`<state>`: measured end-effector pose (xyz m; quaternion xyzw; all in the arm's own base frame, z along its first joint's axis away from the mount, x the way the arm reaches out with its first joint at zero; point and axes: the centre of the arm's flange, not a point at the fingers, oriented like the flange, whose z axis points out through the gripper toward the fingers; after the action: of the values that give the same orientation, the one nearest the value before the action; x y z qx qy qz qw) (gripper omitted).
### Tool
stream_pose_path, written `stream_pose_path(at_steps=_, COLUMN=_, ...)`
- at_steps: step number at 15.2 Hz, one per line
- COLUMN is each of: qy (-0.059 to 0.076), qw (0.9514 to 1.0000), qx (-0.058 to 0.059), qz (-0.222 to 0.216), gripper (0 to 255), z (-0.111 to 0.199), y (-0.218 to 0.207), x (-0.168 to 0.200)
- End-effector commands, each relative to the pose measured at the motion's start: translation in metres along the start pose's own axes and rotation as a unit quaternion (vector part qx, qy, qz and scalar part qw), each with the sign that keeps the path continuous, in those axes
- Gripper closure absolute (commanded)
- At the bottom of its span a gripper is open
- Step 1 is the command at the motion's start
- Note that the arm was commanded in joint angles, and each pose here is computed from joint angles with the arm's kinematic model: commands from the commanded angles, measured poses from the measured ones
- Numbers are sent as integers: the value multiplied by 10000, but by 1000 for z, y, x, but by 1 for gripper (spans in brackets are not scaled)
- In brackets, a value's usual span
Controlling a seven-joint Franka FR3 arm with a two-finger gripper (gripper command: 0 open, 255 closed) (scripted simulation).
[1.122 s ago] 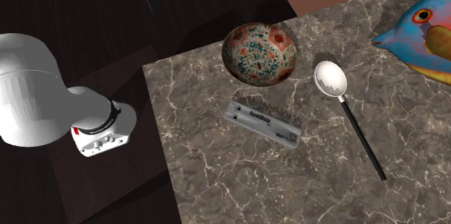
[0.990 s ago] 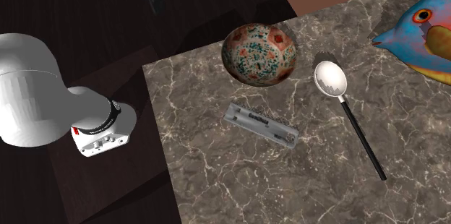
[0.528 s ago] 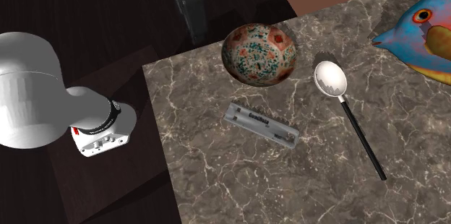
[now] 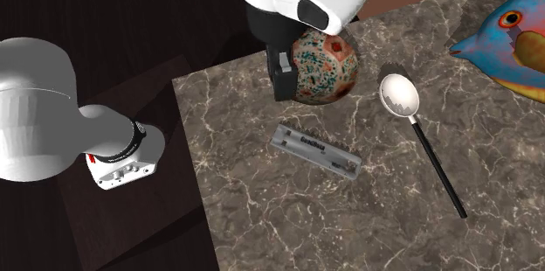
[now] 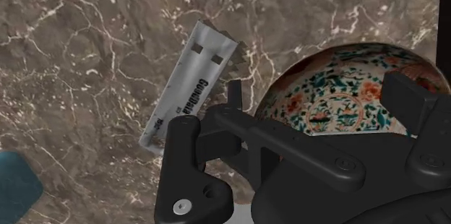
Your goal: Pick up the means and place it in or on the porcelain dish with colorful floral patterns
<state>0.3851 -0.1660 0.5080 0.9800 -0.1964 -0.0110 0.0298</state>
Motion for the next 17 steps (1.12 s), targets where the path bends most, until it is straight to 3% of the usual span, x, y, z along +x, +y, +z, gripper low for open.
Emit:
stream_pose_path(at_steps=1, qy=14, qw=9995, qx=44, qz=326, gripper=0, z=15, y=18, x=14)
stream_pose_path(at_steps=6, qy=34, qw=9936, qx=157, qz=1114, gripper=0, z=48, y=70, x=43)
stream_pose_path(at_steps=11, qy=54, qw=9815, qx=269, qz=1896, gripper=0, z=81, y=126, x=64)
stream_pose_path(at_steps=17, qy=54, qw=9814, qx=269, qz=1899, gripper=0, z=108, y=125, x=64)
